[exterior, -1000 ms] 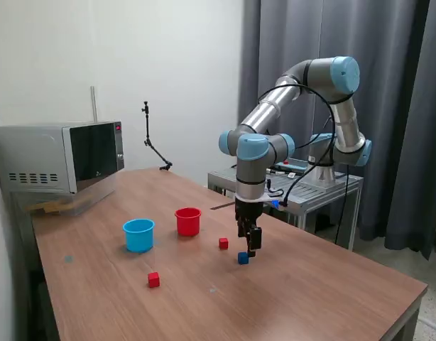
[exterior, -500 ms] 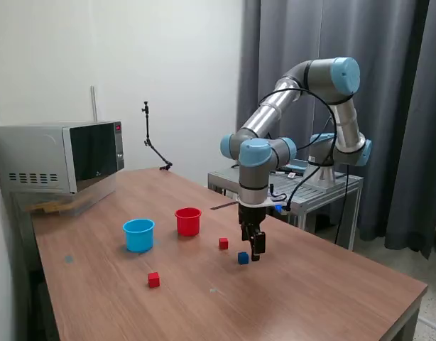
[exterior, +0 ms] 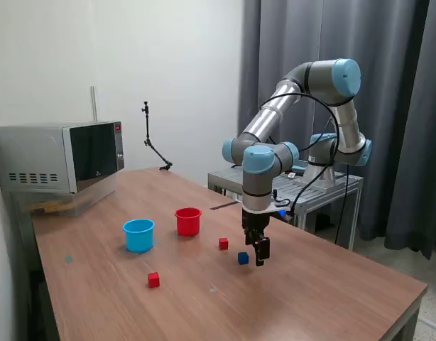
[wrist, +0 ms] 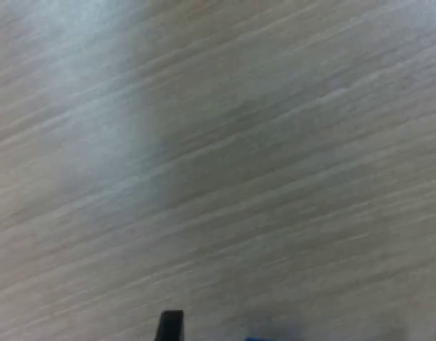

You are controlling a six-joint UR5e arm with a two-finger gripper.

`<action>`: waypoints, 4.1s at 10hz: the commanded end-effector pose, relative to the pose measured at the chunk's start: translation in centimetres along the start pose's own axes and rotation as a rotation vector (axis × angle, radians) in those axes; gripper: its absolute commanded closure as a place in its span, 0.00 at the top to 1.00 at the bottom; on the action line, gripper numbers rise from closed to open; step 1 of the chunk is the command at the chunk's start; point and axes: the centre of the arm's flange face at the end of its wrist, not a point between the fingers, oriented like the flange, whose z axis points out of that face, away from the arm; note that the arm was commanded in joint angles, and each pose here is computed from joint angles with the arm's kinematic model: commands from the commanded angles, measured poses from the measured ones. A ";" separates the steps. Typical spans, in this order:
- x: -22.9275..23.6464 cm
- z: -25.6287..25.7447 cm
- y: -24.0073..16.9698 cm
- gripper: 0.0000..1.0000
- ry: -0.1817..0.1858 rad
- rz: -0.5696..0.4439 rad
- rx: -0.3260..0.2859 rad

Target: Place red objects in the red bin, and blue objects in the blue bin.

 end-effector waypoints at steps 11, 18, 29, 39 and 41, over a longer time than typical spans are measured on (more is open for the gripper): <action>0.0 -1.7 2.1 1.00 0.150 0.084 -0.100; -2.4 0.0 1.0 1.00 0.119 0.137 -0.058; -3.5 1.3 -0.2 1.00 0.105 0.140 -0.021; -2.4 1.5 0.1 1.00 0.116 0.122 -0.021; -2.3 1.7 0.0 1.00 0.115 0.120 -0.020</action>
